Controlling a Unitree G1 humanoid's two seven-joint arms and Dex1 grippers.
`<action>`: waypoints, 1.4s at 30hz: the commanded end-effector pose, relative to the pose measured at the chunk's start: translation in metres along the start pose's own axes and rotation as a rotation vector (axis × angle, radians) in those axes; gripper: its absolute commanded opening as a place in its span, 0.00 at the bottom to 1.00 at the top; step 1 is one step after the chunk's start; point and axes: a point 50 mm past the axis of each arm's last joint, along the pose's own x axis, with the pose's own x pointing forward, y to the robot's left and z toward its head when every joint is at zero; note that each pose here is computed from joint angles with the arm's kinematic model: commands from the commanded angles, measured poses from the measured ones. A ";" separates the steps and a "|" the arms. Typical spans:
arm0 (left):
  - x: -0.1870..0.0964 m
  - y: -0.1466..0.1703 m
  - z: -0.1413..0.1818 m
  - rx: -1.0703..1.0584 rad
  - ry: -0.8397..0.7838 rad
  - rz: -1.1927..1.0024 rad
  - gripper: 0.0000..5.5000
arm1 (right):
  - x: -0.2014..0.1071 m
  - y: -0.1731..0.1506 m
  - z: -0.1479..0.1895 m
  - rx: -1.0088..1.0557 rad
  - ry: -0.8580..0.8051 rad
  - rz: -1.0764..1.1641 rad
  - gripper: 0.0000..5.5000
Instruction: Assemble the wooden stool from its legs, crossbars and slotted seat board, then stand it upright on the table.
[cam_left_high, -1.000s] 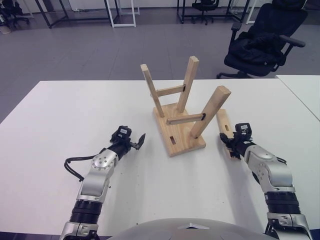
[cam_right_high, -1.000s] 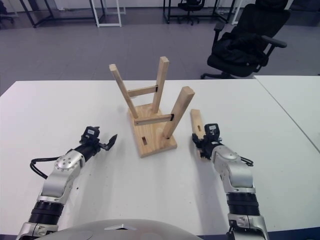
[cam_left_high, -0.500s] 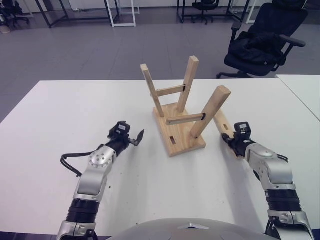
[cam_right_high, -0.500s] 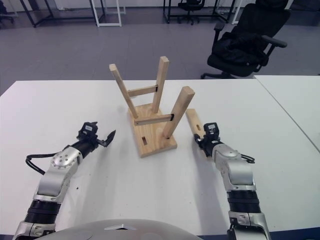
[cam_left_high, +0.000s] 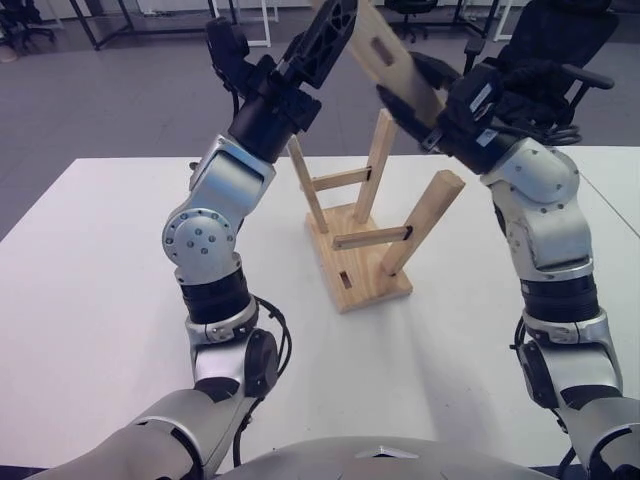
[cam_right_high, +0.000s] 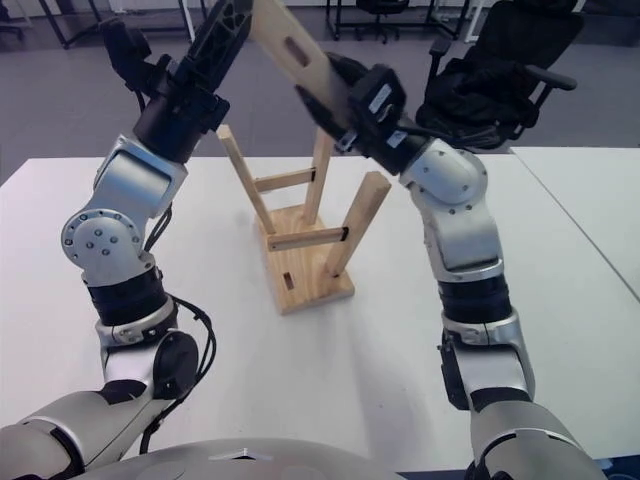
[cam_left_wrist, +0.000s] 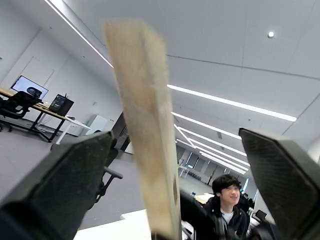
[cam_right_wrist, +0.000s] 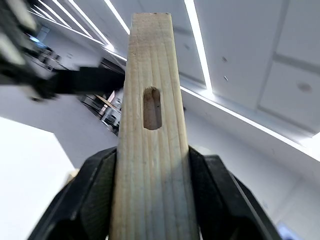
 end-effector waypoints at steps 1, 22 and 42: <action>0.003 -0.002 0.010 -0.004 -0.004 -0.012 0.81 | -0.004 0.005 0.002 -0.047 -0.025 0.052 0.38; -0.019 0.012 0.005 0.120 0.083 0.009 0.20 | -0.015 0.008 -0.008 0.113 0.030 0.137 0.38; -0.053 0.005 0.056 0.308 -0.129 0.126 0.19 | -0.023 -0.041 0.002 0.087 0.004 -0.192 0.70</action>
